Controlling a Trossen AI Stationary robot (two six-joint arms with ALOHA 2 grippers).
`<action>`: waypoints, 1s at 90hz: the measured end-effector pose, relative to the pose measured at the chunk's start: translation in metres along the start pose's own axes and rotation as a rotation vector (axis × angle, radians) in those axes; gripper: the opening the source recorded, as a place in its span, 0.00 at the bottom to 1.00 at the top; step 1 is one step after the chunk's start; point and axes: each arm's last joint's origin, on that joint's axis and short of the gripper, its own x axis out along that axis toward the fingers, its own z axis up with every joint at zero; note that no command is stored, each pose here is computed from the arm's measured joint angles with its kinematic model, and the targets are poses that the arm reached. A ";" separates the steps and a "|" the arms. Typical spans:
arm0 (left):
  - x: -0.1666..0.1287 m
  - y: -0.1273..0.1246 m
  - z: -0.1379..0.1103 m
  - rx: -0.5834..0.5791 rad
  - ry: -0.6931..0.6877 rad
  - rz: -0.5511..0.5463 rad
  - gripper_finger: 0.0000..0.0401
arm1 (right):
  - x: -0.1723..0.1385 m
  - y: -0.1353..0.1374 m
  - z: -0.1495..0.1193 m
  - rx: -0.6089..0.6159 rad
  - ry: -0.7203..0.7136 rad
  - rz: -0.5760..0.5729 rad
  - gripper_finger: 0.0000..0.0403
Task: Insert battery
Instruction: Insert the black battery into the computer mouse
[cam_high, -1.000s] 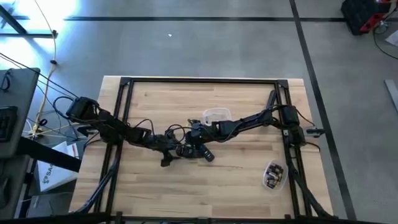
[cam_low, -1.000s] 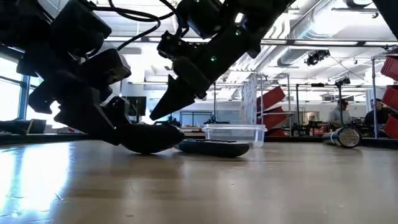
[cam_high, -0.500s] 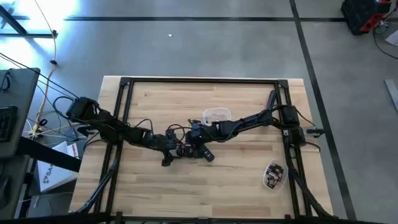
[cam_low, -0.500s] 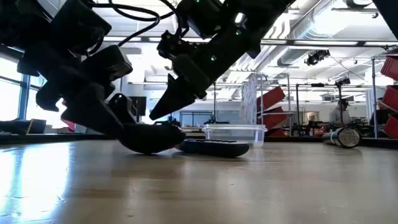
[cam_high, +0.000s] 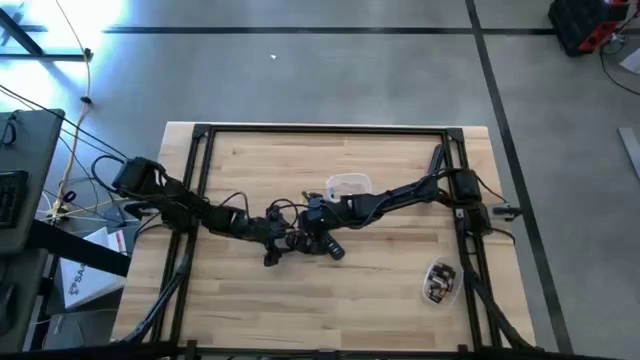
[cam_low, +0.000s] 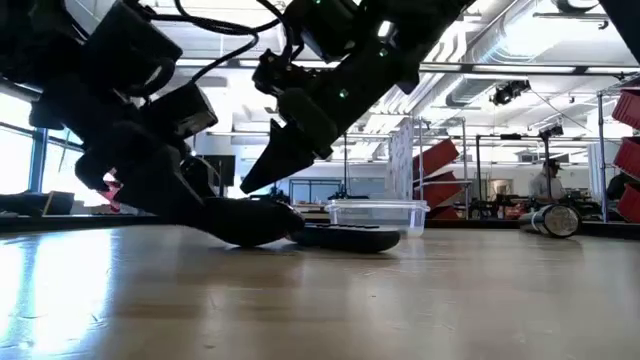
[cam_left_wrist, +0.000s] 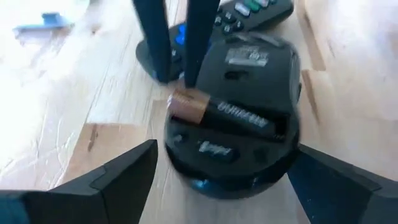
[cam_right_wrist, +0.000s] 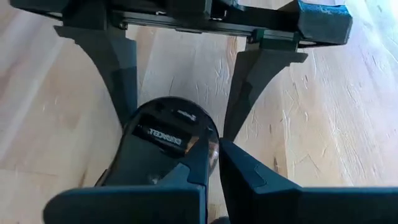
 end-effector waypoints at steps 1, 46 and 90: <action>0.000 0.000 0.000 0.001 -0.001 0.000 0.79 | 0.000 0.000 0.000 0.000 0.000 0.000 0.01; 0.000 -0.001 0.002 0.024 -0.014 -0.027 0.79 | 0.000 -0.001 -0.002 0.010 0.021 -0.050 0.01; 0.000 0.000 0.001 0.034 -0.011 -0.009 0.79 | 0.008 -0.001 -0.004 0.041 -0.001 -0.109 0.01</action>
